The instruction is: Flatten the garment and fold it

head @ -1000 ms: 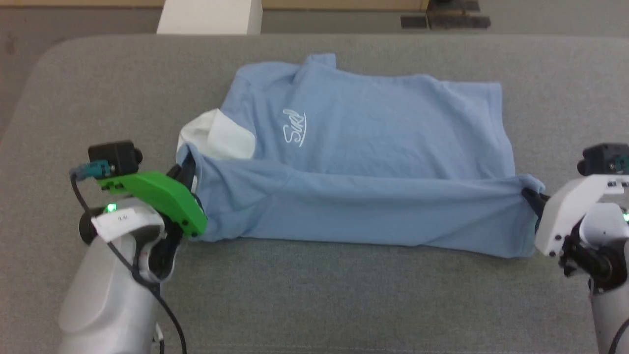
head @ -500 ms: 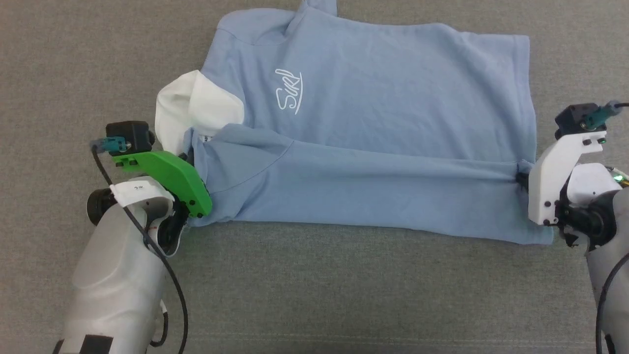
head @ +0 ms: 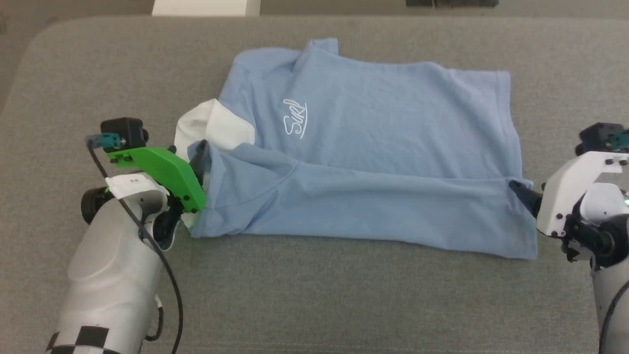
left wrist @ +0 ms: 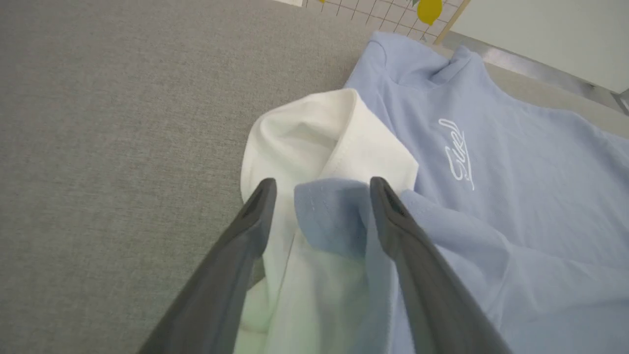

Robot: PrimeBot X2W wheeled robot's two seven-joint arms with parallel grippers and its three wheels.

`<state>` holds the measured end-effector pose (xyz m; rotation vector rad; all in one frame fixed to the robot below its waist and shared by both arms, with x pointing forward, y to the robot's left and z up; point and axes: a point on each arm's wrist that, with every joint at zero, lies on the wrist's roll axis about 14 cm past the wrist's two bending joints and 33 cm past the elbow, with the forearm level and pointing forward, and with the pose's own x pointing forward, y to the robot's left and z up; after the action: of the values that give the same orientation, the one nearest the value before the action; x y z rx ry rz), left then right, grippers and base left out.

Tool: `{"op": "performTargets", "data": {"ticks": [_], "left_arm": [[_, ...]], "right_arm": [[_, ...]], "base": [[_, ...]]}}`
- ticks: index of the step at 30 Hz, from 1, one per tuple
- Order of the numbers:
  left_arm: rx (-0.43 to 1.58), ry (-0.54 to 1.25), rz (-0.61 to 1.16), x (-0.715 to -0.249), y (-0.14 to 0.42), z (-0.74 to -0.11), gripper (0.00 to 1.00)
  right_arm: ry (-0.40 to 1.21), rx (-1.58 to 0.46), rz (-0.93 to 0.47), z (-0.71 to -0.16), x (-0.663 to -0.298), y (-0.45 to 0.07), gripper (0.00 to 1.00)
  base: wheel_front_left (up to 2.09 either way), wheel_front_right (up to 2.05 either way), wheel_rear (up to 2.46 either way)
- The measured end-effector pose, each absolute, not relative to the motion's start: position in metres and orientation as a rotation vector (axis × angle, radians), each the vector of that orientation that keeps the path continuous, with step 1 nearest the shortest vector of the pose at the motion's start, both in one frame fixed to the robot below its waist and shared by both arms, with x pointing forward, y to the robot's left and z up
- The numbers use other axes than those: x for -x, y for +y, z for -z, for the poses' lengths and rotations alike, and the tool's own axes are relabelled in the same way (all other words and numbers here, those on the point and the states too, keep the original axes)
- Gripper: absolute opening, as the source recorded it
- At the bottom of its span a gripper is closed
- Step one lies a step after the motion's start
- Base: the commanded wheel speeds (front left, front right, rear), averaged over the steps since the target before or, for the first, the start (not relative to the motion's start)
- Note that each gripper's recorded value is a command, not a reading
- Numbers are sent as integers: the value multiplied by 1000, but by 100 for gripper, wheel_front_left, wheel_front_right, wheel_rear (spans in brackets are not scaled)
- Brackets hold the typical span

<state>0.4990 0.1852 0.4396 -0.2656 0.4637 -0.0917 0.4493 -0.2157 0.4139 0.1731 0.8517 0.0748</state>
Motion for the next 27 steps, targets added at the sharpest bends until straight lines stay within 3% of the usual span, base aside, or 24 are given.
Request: {"op": "performTargets", "data": {"ticks": [4,5,9,19,27], "left_arm": [[260,290,63,-500,200,-489,100],[255,158,56,-493,205,-517,100],[233,0,53,-461,209,-535,100],[214,-28,63,-386,198,-507,100],[174,-9,67,-367,192,-497,100]], "right_arm": [[630,-216,-48,-458,-449,-224,100],[497,-221,-34,-481,-445,-228,100],[346,-222,-14,-501,-421,-234,100],[275,-223,23,-483,-363,-238,100],[292,-246,36,-474,-353,-237,100]], "base": [[0,0,0],[0,0,0],[0,0,0],[0,0,0],[0,0,0]]}}
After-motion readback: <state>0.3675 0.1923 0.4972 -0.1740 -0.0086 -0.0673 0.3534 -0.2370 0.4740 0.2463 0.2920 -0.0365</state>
